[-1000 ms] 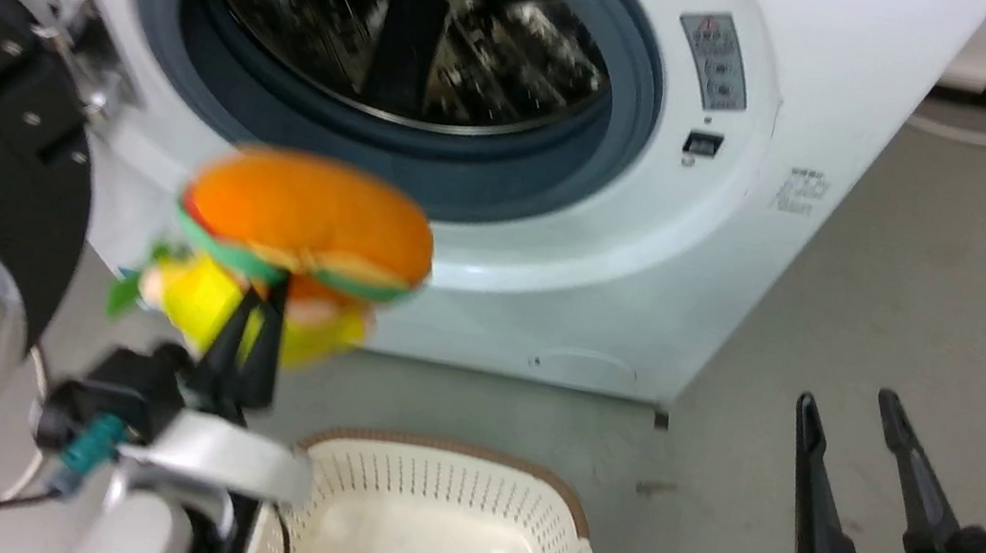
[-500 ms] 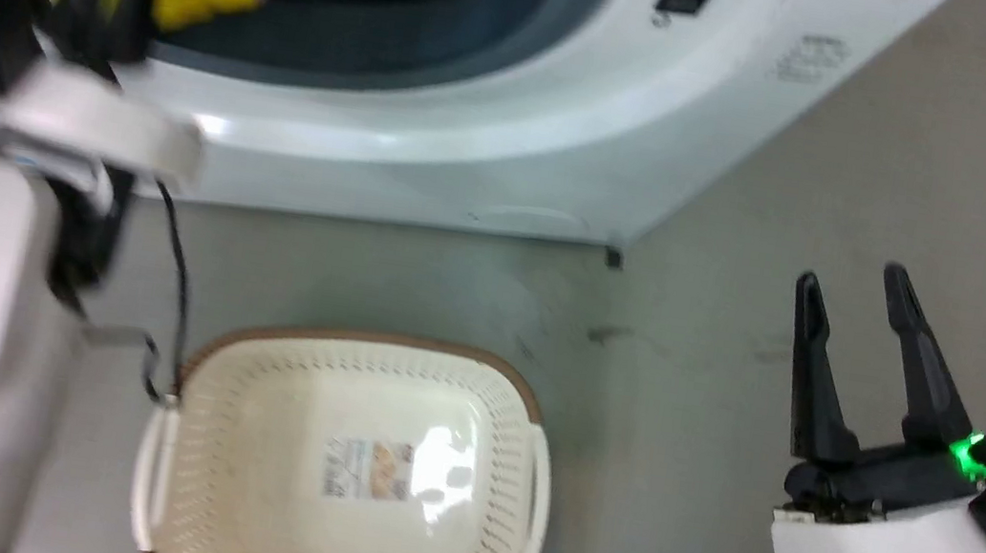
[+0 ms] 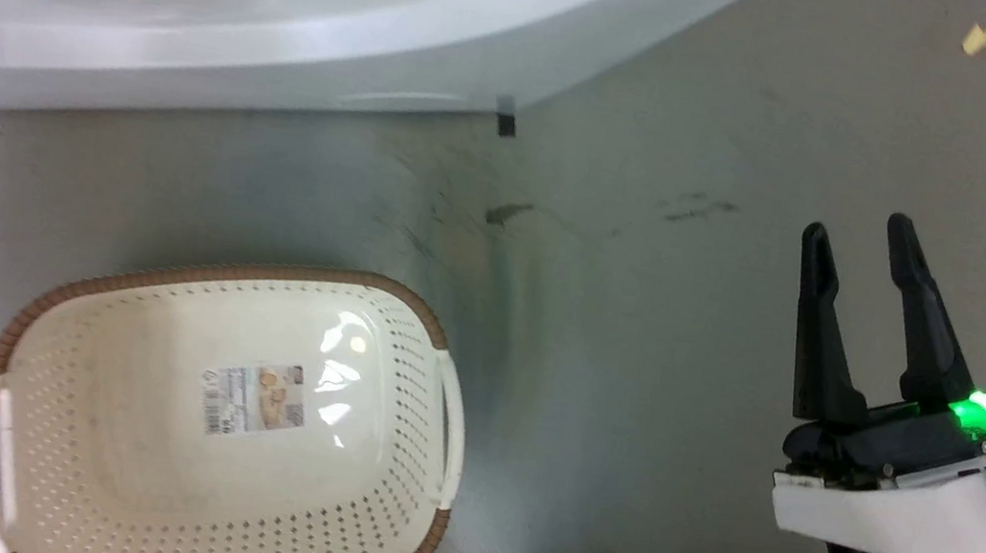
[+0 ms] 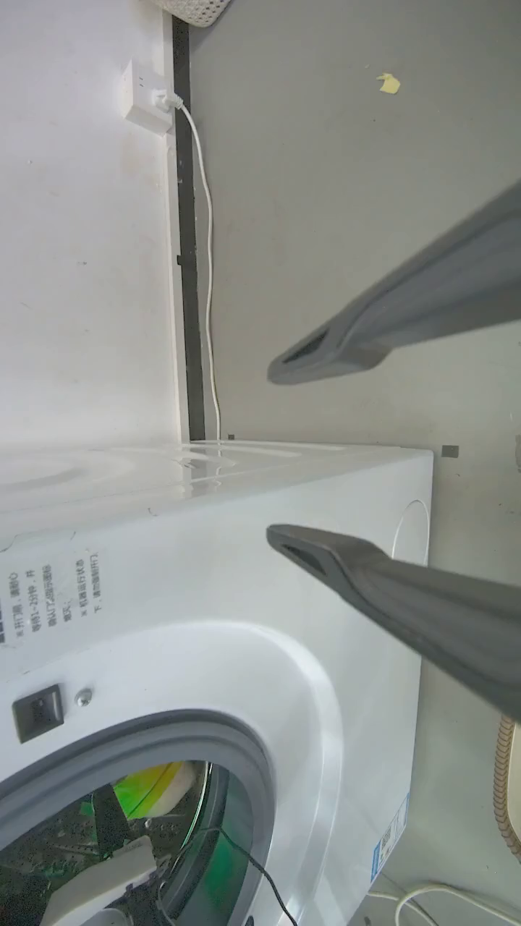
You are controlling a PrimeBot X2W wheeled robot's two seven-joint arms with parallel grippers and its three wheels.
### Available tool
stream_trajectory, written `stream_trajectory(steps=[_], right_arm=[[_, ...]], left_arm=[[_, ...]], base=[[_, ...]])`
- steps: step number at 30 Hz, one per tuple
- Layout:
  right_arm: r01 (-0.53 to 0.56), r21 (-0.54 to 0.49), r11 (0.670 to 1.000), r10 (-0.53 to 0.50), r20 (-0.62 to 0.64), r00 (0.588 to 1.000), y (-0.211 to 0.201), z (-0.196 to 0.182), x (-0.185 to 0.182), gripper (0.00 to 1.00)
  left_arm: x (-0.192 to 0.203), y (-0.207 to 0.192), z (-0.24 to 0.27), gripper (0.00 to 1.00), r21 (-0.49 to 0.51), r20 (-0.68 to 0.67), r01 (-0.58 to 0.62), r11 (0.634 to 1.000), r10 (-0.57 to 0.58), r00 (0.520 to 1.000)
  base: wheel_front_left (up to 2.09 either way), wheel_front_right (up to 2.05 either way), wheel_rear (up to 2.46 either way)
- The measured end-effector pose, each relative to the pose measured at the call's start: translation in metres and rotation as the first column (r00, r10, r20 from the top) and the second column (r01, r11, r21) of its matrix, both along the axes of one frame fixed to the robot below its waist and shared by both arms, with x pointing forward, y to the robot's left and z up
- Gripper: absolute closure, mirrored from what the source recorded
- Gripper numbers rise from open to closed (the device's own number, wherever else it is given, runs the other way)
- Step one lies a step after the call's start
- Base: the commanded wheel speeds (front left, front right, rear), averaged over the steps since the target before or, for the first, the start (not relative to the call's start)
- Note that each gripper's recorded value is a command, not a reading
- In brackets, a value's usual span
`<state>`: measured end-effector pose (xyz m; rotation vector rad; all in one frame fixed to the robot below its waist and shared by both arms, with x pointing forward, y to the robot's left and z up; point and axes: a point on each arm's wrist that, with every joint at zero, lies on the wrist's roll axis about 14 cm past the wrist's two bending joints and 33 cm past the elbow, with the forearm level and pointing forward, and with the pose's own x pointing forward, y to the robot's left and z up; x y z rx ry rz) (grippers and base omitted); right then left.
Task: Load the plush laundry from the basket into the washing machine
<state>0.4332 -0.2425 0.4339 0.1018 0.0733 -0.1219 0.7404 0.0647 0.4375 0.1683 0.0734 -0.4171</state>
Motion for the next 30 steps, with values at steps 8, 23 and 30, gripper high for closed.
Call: stream_trajectory(steps=[8, 23, 30], right_arm=[[0.015, -0.005, 1.000, -0.015, -0.031, 0.999, -0.005, -0.011, 0.000, 0.00], [-0.020, -0.049, 0.999, 0.023, 0.073, 0.997, 0.002, 0.028, 0.004, 0.00], [-0.036, -0.083, 0.996, 0.047, 0.140, 0.989, 0.011, 0.061, -0.013, 0.00]], left_arm=[[0.007, -0.003, -0.062, 1.00, 0.096, -0.173, 0.007, 0.995, 0.010, 0.985], [-0.030, -0.006, -0.022, 0.00, 0.060, -0.097, 0.043, 0.997, -0.037, 0.995], [-0.089, -0.009, 0.016, 0.00, -0.019, -0.037, 0.068, 0.998, -0.068, 0.997]], base=[[0.00, 0.00, 0.00], [0.00, 0.00, 0.00], [0.00, 0.00, 0.00]])
